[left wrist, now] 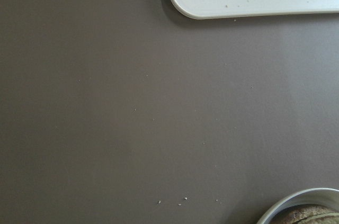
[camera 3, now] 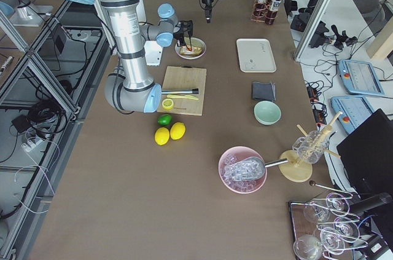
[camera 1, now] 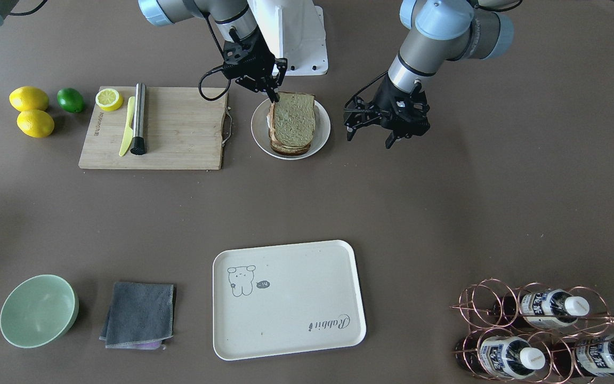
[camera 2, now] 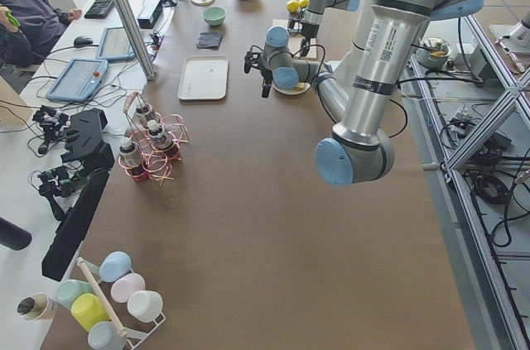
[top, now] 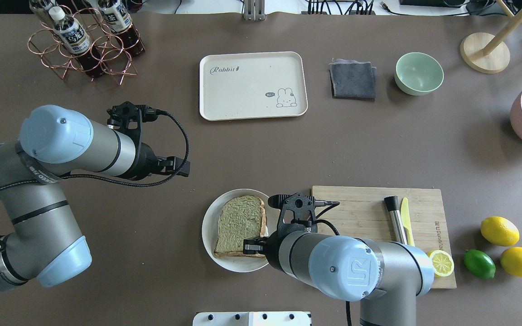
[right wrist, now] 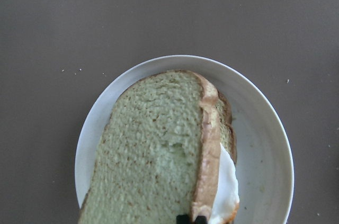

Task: Make sandwich and place on tray
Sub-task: 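Open the right gripper and withdraw the right arm from the plate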

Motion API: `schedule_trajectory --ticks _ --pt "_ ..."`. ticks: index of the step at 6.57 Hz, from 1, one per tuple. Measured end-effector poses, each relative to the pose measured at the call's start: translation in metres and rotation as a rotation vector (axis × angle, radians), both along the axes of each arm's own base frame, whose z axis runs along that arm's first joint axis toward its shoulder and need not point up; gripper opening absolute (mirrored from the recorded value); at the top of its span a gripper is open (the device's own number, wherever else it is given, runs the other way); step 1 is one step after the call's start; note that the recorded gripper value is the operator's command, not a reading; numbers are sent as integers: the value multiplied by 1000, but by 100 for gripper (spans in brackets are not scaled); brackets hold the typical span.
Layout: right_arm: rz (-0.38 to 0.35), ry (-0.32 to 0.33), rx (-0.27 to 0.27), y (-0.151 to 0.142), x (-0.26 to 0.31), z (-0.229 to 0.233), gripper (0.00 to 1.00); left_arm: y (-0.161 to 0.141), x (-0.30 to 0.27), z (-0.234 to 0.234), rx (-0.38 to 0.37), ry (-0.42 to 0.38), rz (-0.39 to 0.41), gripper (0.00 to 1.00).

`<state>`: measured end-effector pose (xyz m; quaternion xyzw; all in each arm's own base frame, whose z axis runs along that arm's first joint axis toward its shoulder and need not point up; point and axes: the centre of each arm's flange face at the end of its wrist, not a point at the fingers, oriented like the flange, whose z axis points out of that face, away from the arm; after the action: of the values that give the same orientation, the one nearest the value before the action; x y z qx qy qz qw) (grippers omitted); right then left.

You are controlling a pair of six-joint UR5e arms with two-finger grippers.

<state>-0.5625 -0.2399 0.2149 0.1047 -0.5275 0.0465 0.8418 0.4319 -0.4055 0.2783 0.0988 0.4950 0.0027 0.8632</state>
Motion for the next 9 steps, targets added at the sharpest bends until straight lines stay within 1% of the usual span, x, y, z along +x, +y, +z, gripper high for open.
schedule_trajectory --ticks 1,3,4,5,6,7,8,9 --pt "5 9 2 -1 -2 4 100 0 1 0 0 0 1 98" --pt "24 17 15 -8 0 6 100 -1 2 -1 0 0 -1 98" --pt "31 22 22 -23 8 7 100 -1 3 -1 0 0 -1 98" --pt "26 29 12 -53 26 10 100 -2 4 -1 -2 -1 -2 98" --pt "12 53 -10 -95 54 18 100 -1 6 -1 -4 -1 -1 98" --pt "-6 112 -24 -143 93 33 100 1 7 -1 -8 0 0 98" --pt "-39 184 -25 -185 135 49 100 3 9 -1 -21 3 -2 98" --pt "-78 265 -12 -223 185 75 100 9 14 -2 -44 8 -5 98"
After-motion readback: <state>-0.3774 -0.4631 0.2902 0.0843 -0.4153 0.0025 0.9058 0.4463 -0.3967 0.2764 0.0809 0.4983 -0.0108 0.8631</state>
